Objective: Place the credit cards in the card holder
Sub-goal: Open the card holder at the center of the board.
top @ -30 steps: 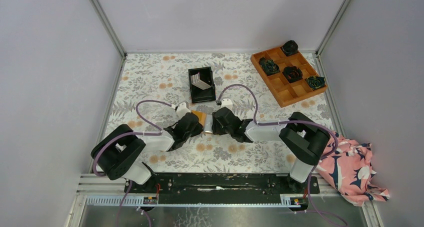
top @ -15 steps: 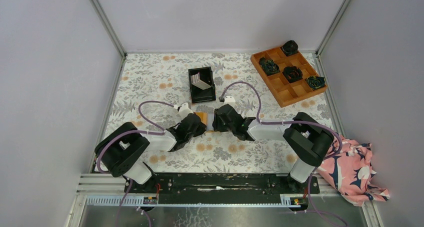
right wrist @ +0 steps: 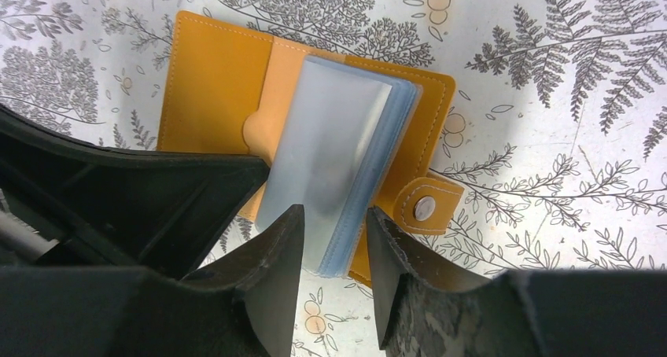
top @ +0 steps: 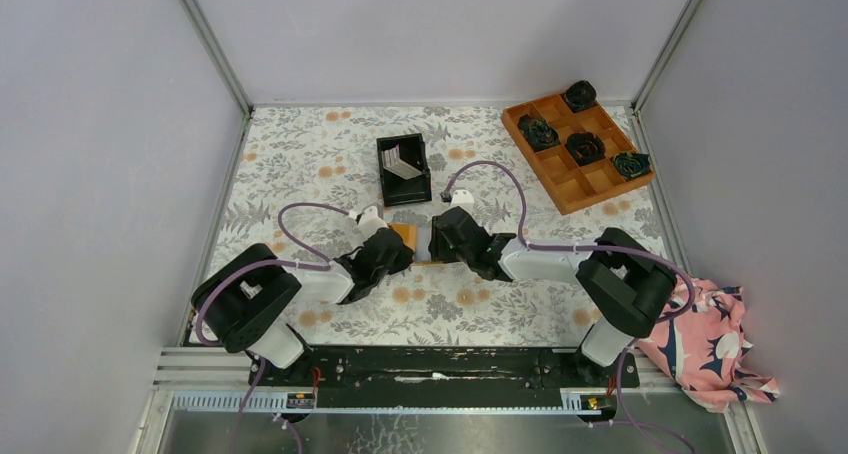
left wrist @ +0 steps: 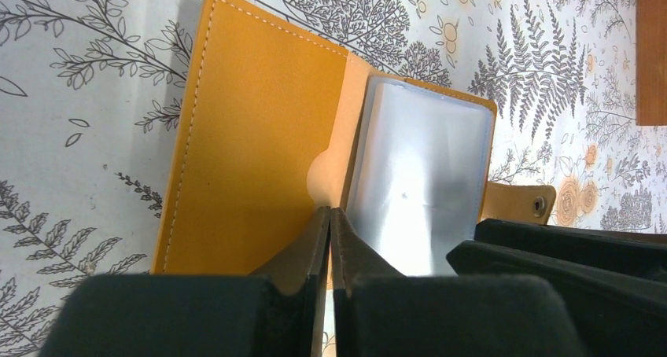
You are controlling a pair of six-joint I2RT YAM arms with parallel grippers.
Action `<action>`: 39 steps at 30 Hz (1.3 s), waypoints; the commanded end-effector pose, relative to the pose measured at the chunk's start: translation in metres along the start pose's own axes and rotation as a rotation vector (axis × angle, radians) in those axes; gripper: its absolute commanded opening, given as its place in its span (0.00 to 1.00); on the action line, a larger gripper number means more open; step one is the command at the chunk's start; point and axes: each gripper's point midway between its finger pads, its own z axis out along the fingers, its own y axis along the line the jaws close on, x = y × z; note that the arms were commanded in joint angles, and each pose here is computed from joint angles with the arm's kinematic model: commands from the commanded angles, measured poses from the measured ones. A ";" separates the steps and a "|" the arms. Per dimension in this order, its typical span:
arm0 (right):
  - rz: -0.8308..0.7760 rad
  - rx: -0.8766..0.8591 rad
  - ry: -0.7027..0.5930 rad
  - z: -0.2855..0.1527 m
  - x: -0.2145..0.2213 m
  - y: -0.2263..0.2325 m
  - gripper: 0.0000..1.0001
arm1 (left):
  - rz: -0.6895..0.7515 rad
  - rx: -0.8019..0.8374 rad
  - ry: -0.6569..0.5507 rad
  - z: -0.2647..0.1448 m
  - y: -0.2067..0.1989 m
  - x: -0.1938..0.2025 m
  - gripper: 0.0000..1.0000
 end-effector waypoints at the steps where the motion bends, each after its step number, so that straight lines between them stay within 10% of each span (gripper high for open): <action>1: 0.011 -0.019 -0.087 -0.013 -0.034 0.012 0.42 | 0.136 -0.271 0.292 -0.026 0.095 0.077 0.07; 39: 0.046 -0.017 -0.052 0.006 -0.026 0.016 0.43 | 0.157 -0.284 0.287 -0.026 0.092 0.080 0.06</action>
